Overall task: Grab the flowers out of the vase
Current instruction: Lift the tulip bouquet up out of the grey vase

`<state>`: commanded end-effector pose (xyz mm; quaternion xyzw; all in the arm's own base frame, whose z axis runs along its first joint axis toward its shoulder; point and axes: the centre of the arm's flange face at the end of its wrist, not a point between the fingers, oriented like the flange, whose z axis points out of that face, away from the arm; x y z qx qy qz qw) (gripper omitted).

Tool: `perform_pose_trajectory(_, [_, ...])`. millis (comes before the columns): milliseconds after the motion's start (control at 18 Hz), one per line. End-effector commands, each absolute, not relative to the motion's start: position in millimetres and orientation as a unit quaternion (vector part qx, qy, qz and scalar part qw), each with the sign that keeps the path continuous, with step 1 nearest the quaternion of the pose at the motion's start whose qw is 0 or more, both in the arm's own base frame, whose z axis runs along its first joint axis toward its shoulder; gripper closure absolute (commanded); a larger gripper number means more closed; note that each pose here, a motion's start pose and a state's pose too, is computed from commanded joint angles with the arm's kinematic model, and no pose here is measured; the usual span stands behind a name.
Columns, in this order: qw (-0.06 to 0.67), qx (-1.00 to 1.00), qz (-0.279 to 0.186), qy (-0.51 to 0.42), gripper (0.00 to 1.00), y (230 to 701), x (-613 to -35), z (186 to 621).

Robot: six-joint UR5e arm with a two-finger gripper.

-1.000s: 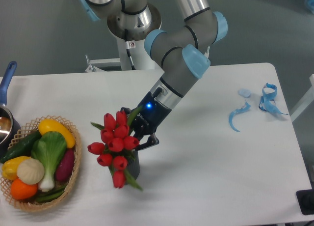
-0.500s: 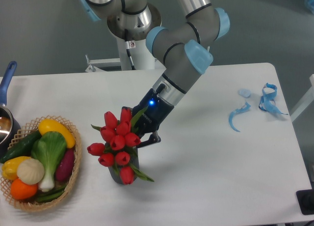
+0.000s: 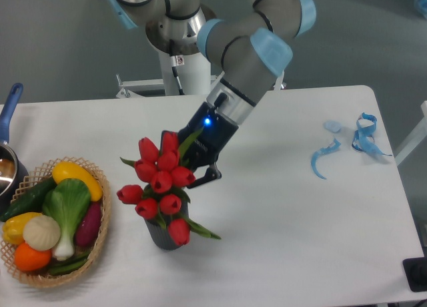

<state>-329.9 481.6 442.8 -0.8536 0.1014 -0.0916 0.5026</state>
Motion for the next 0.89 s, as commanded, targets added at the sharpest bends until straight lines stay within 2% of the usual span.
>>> perform_pose_trajectory(333, [0.517, -0.848, -0.087, 0.074, 0.78, 485.8, -336.0, 488.3])
perform_pose_trajectory(556, [0.532, -0.842, -0.083, 0.049, 0.78, 485.6, -335.7, 535.4])
perform_pose_trajectory(889, [0.558, -0.824, -0.101, 0.018, 0.78, 478.6, -327.0, 592.6])
